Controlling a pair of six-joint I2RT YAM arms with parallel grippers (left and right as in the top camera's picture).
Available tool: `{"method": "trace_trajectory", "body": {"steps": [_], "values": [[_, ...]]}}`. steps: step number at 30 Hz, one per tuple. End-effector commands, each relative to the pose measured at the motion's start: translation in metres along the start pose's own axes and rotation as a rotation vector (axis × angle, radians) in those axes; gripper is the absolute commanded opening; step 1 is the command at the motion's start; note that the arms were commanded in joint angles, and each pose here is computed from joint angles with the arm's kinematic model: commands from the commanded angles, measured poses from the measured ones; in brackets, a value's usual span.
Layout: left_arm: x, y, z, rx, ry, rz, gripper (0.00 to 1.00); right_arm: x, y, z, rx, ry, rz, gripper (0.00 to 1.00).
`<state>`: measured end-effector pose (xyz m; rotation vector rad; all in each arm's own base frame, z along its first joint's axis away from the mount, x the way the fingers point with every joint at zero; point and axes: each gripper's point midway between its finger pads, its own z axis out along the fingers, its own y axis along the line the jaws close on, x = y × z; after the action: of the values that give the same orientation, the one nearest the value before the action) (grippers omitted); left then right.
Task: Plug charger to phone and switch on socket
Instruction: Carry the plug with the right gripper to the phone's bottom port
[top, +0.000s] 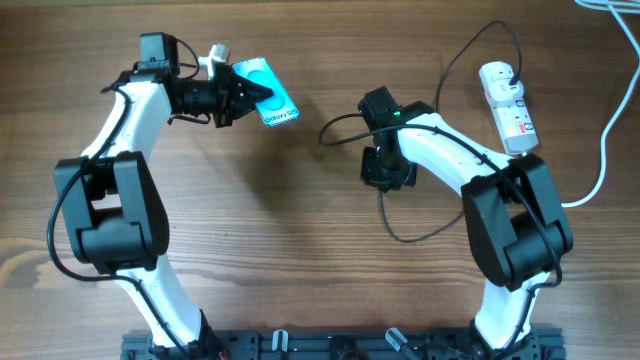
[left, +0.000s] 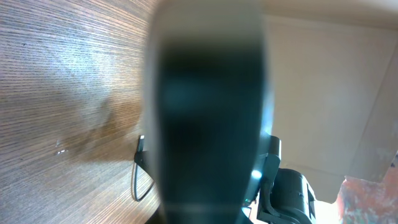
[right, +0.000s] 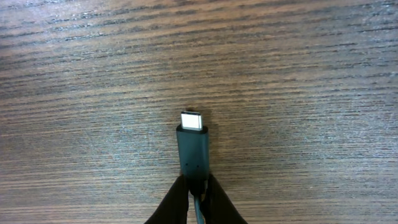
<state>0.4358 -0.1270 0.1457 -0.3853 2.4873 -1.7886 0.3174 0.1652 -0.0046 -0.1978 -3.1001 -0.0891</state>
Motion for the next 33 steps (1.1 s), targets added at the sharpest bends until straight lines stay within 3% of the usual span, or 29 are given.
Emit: {"method": "trace_trajectory", "body": {"steps": [1, 5, 12, 16, 19, 26, 33], "values": [[0.005, -0.016, -0.003, 0.029, 0.005, 0.06, 0.04, 0.005, -0.004, 0.013, 0.02, 0.032, 0.003, 0.11], [0.005, -0.016, -0.003, 0.029, 0.005, 0.06, 0.04, 0.004, -0.004, 0.013, 0.019, 0.031, 0.002, 0.04], [0.009, -0.023, -0.002, 0.07, 0.027, 0.082, 0.04, 0.002, 0.006, -0.002, -0.03, 0.016, -0.032, 0.04], [0.027, -0.049, 0.001, 0.221, 0.103, 0.225, 0.04, -0.003, 0.018, -0.032, -0.101, -0.04, -0.071, 0.04], [0.031, -0.051, 0.008, 0.219, 0.117, 0.247, 0.04, -0.002, 0.027, -0.066, -0.173, -0.102, -0.133, 0.04], [0.044, -0.058, 0.028, 0.225, 0.166, 0.314, 0.04, 0.025, 0.022, -0.139, -0.248, -0.196, -0.246, 0.04], [0.059, -0.066, 0.051, 0.234, 0.222, 0.373, 0.04, 0.055, 0.039, -0.156, -0.351, -0.148, -0.345, 0.04]]}}
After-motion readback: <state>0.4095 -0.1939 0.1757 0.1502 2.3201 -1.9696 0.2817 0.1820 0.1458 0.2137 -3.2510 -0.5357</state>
